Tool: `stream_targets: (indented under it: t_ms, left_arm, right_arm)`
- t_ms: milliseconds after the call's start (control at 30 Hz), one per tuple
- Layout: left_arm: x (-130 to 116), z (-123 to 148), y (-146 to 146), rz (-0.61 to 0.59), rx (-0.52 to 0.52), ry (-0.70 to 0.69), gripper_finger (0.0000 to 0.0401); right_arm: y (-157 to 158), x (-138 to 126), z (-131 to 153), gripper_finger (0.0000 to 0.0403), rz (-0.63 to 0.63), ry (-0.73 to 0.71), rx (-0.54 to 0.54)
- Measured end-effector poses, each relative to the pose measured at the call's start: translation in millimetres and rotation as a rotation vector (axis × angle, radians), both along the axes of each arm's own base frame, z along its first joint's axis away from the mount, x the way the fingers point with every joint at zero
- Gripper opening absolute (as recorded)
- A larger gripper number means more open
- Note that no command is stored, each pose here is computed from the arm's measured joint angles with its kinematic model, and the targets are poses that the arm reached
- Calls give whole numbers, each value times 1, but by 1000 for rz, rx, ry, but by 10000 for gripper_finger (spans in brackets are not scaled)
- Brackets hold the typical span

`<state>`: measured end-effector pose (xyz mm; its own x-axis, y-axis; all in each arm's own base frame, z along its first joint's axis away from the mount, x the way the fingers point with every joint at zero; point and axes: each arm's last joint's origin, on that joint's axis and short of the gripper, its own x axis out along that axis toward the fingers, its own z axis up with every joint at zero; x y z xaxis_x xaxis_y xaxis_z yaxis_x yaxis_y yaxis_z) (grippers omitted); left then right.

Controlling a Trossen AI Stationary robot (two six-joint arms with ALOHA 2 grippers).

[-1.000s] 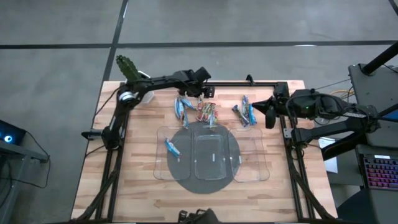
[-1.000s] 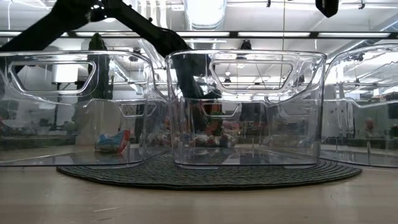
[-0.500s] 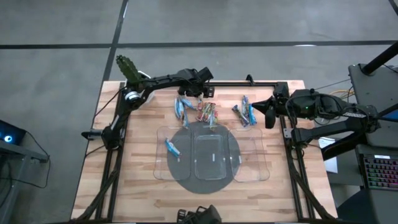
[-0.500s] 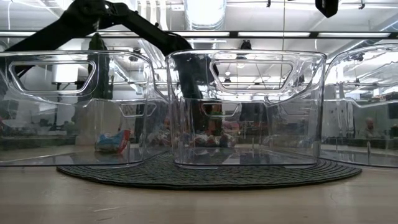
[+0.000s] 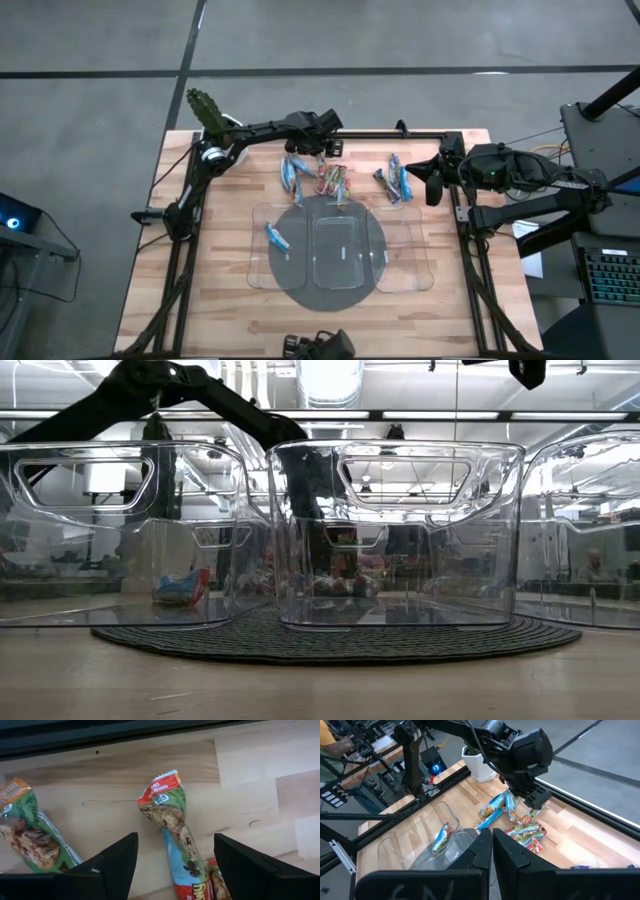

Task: Pick and place Granola Bars by type
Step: Put the red granola bar into the left transparent bin

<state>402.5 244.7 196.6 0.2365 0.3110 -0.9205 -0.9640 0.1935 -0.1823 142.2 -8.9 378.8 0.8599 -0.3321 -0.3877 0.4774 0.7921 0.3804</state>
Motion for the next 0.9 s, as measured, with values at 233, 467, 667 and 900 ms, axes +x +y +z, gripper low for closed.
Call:
stream_targets:
  t_ms: [233, 467, 667, 900]
  left_arm:
    - [2, -13, 2, 11, -6, 23, 242]
    - [5, -22, 3, 10, -23, 24, 240]
    - [6, -22, 2, 17, -50, -2, 212]
    - [5, -22, 1, 9, -75, -5, 158]
  right_arm:
    - [0, 0, 0, 8, 1, 0, 0]
    - [0, 0, 0, 8, 1, 0, 0]
    - [0, 0, 0, 8, 1, 0, 0]
    - [0, 0, 0, 8, 1, 0, 0]
